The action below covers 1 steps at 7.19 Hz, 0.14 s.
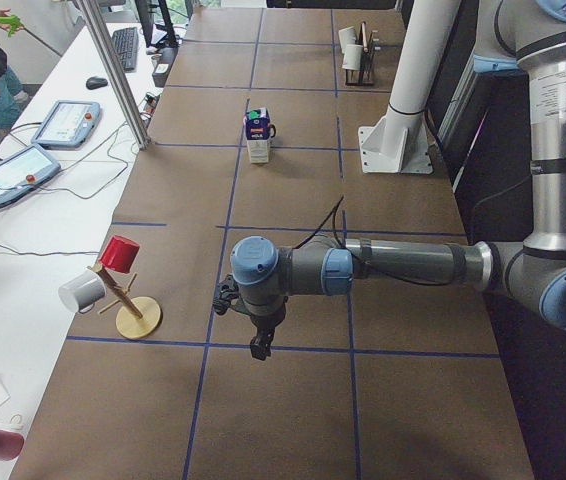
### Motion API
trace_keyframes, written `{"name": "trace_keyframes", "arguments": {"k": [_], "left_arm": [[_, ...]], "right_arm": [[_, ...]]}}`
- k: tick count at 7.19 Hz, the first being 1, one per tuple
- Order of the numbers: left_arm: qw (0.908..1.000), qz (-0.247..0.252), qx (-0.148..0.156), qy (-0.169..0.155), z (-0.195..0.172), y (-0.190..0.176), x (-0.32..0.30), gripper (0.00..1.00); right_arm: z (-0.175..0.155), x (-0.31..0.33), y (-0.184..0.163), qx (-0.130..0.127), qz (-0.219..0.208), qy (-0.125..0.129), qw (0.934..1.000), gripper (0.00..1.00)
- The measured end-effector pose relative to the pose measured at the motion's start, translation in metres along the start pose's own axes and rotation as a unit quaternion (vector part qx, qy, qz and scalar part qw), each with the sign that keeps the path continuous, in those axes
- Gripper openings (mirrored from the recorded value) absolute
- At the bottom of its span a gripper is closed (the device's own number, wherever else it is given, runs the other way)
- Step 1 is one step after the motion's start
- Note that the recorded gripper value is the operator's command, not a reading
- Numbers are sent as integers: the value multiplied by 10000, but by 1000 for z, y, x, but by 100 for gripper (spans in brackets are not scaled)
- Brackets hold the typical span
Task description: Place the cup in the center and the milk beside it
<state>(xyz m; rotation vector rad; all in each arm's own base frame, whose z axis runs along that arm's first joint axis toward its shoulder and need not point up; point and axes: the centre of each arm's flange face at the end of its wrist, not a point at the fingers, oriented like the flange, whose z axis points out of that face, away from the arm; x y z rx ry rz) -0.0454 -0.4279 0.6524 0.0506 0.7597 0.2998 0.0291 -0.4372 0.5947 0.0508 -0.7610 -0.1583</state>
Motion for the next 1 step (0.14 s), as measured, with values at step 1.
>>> {"name": "trace_keyframes", "arguments": {"k": [1], "left_arm": [[10000,-12,-12,4,1,1,-1,100]], "right_arm": [[0,0,0,4,-2,-7,10000,100]]}}
